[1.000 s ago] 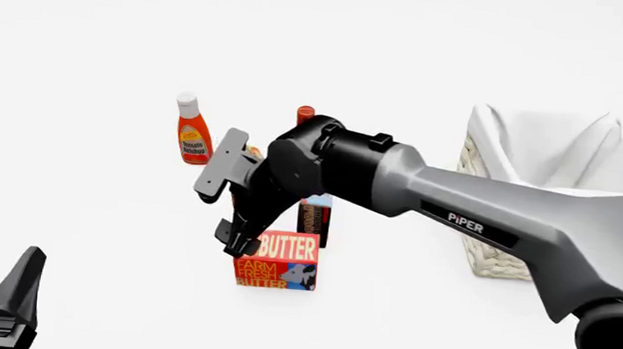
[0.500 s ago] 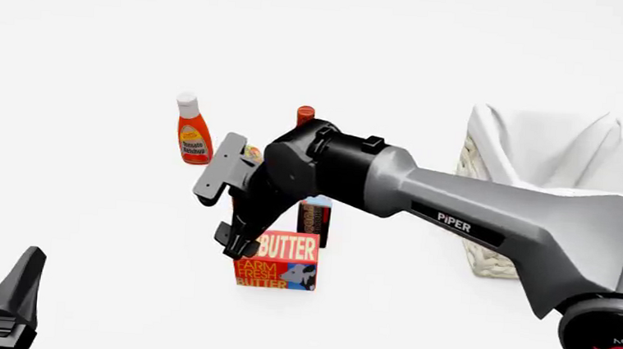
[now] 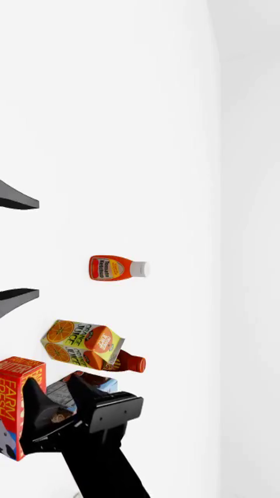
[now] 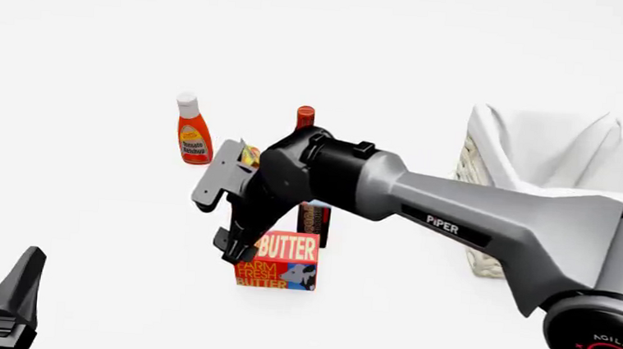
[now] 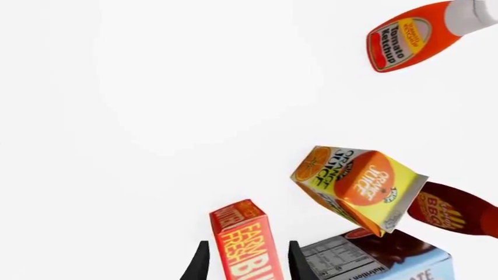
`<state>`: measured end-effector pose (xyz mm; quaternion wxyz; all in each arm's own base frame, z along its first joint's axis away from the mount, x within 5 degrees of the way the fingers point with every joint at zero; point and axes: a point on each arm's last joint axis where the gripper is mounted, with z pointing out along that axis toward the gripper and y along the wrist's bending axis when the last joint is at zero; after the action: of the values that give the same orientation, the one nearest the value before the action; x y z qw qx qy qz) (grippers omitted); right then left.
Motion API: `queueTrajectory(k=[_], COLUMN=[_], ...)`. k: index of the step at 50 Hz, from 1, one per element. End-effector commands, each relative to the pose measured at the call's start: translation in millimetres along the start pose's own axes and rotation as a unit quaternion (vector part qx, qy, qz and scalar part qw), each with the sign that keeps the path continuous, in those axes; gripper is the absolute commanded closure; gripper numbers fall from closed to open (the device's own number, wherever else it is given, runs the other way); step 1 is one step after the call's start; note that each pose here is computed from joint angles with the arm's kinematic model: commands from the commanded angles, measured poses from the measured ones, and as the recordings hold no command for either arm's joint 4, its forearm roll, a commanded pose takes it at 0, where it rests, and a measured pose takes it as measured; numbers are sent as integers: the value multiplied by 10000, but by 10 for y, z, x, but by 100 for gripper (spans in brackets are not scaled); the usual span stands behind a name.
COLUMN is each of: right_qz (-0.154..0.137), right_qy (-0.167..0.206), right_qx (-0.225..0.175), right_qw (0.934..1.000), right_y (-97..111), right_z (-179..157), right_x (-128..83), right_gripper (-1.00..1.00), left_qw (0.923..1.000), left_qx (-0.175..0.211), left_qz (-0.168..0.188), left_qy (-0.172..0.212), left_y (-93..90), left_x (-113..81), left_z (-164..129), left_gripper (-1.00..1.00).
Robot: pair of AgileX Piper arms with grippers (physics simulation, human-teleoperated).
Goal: Pick the butter and place it in the basket.
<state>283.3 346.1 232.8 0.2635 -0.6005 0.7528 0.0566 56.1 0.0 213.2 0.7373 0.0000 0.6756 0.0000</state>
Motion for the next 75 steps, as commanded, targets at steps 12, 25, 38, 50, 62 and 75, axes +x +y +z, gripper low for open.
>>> queueTrajectory(k=[12,25,38,50,62,75], right_qz=[10,31,39,35,46,62], right_qy=[71,102,127,161,211,264], right_qx=[-44,-57,-54,-59,-74,-95], right_qw=[10000,9999,9999,9998,9997,9996], right_y=[31,30,12,-1,-10,-9], right_z=[82,116,154,181,203,247], right_x=[32,37,55,77,94,116], right_gripper=[-100,-100,-100,-100,-100,-100], left_qw=[10000,10000,10000,10000,10000,10000], left_qx=[0,0,0,0,0,0], left_qz=[0,0,0,0,0,0], left_qy=[0,0,0,0,0,0], left_y=[0,0,0,0,0,0], left_x=[0,0,0,0,0,0], left_z=[0,0,0,0,0,0], left_gripper=[-100,-100,-100,-100,-100,-100])
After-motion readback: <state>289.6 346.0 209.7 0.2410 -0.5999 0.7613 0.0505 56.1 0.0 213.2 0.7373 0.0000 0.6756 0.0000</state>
